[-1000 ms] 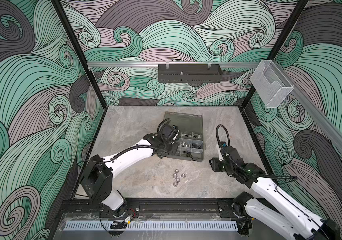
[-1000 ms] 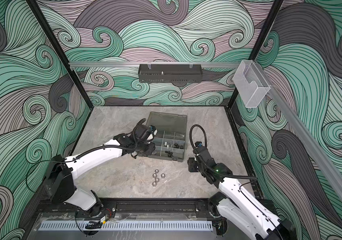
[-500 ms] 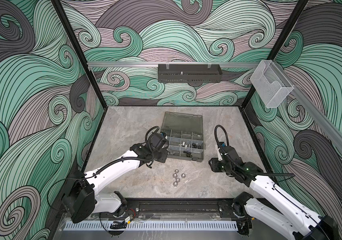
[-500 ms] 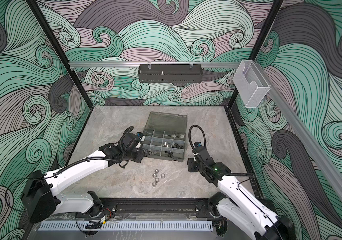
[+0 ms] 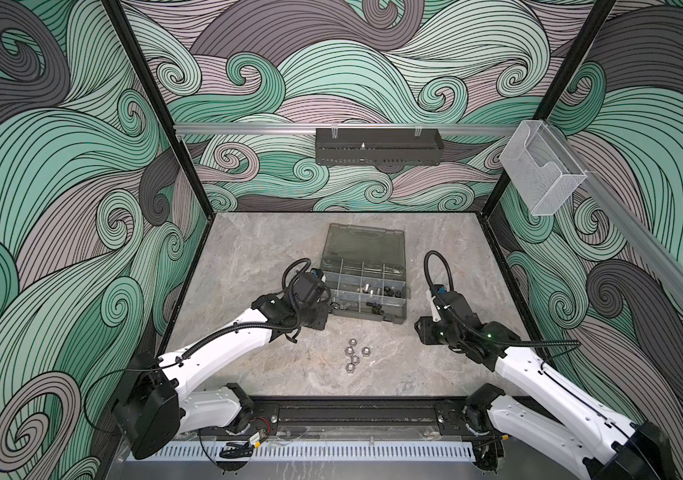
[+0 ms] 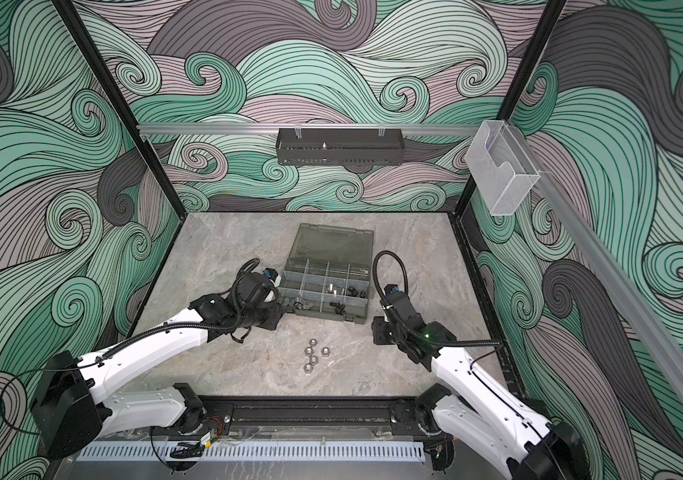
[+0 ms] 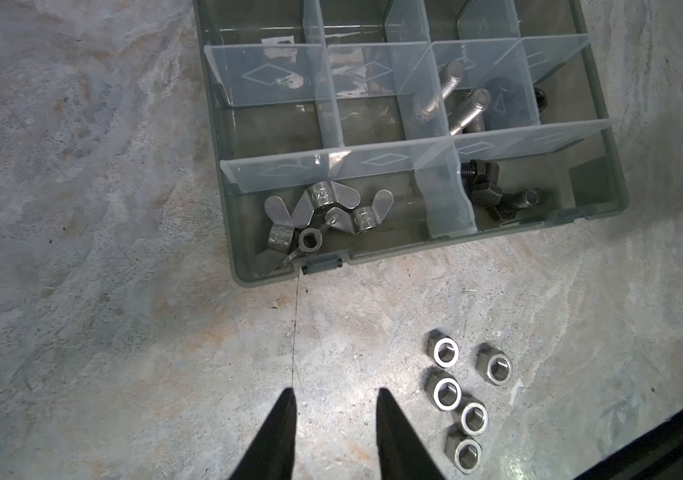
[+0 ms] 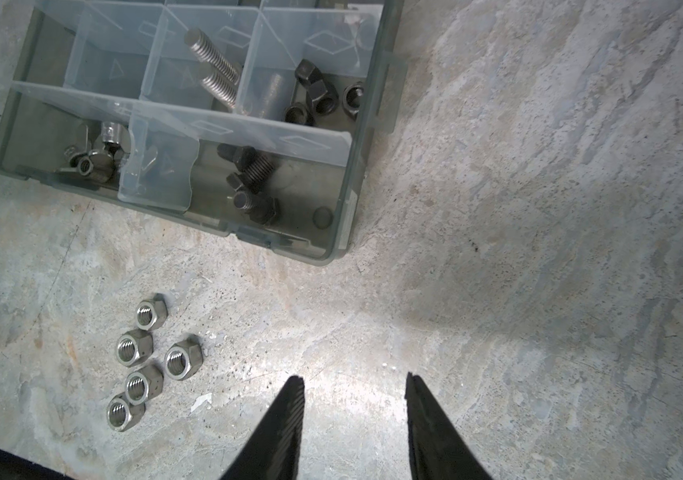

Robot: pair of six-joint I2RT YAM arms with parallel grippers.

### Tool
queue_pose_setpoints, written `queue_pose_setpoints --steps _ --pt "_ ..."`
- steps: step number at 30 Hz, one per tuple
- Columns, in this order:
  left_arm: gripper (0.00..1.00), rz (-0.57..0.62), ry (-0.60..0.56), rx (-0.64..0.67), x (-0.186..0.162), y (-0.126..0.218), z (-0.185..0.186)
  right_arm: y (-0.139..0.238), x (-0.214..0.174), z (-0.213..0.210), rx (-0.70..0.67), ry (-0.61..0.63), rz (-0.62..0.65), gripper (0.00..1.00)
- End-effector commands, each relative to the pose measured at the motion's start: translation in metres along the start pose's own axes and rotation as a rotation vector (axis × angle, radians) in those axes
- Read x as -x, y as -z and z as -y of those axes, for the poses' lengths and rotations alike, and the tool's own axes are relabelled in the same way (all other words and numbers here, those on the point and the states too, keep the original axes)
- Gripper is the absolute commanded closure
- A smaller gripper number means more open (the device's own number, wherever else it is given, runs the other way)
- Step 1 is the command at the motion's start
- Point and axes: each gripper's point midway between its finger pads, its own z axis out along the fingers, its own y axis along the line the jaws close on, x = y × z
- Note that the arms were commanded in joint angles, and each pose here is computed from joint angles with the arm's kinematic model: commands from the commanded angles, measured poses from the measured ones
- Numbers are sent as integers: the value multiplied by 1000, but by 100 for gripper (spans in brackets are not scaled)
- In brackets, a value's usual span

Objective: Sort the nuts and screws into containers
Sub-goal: 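Draw the left gripper back from the box while the right gripper moves toward the nuts, then lower the right gripper onto a silver hex nut, close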

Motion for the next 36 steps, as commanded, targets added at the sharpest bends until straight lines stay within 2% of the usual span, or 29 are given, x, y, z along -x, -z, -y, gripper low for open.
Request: queue_pose_setpoints --steps 1,13,30,36 --pt "64 25 45 20 1 7 -8 -4 -7 -7 -11 28 -21 58" --pt "64 40 96 39 -15 13 -22 -25 -22 -70 59 160 -90 57" --pt "63 86 142 81 -30 23 -42 -56 -52 -130 77 314 -208 55" --pt "63 108 156 83 -33 27 -46 -66 -58 -138 55 349 -241 55"
